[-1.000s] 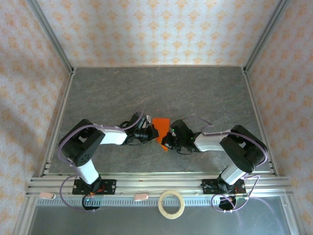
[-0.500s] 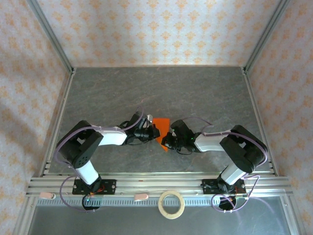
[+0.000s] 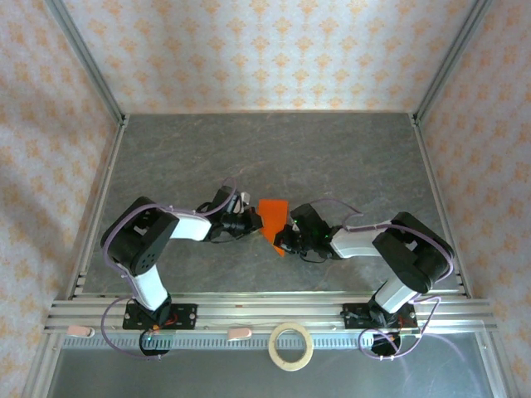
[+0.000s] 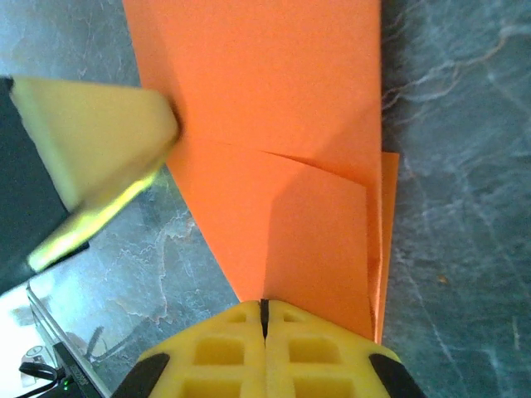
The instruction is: Fold a paper plane with a square sheet of paper (pick it up from the middle)
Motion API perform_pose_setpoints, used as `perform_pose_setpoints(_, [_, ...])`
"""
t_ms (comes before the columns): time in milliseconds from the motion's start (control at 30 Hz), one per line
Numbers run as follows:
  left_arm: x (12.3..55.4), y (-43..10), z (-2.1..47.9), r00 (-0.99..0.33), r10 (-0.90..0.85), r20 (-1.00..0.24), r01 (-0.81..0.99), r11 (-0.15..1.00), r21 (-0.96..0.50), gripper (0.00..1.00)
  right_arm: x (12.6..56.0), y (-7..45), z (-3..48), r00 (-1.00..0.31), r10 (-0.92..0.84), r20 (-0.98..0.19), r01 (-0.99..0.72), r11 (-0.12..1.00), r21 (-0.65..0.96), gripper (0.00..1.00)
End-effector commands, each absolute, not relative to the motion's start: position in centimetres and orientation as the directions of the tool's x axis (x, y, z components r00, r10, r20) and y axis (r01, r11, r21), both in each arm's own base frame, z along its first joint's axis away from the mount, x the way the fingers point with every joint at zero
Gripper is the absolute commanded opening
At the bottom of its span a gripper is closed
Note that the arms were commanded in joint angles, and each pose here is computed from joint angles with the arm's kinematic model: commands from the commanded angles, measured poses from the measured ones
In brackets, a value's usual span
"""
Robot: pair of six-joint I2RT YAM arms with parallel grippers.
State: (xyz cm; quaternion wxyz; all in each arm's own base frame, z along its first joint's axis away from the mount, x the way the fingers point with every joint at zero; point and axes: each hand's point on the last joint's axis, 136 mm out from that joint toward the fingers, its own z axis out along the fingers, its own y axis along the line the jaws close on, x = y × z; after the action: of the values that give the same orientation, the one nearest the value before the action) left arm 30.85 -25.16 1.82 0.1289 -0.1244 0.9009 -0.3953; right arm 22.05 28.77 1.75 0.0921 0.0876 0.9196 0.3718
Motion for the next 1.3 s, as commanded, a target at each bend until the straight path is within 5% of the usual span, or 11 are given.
perform_pose_setpoints(0, [31.4,-22.2,-0.2,-0.92,-0.359,-0.155,-0.161,0.71,-0.685,0.03,19.1,25.1,-2.5,-0.975,0.222,-0.021,0.173,0.812,0.558,0.0])
perform_pose_setpoints(500, [31.4,-25.2,6.3,-0.914,-0.317,-0.254,-0.01,0.644,-0.765,0.07,19.7,25.6,-1.9,-0.976,0.214,-0.028,0.159,0.8,0.578,0.0])
perform_pose_setpoints(933, [28.5,-27.1,-0.4,-0.957,-0.248,-0.152,-0.078,0.722,-0.687,0.01,21.6,27.6,1.3,-0.971,0.222,-0.091,0.106,0.738,0.666,0.0])
perform_pose_setpoints(1267, [28.2,-26.7,-1.0,-0.957,-0.251,-0.146,-0.091,0.736,-0.671,0.0,20.5,29.9,4.0,-0.985,0.131,-0.112,0.008,0.683,0.73,0.0])
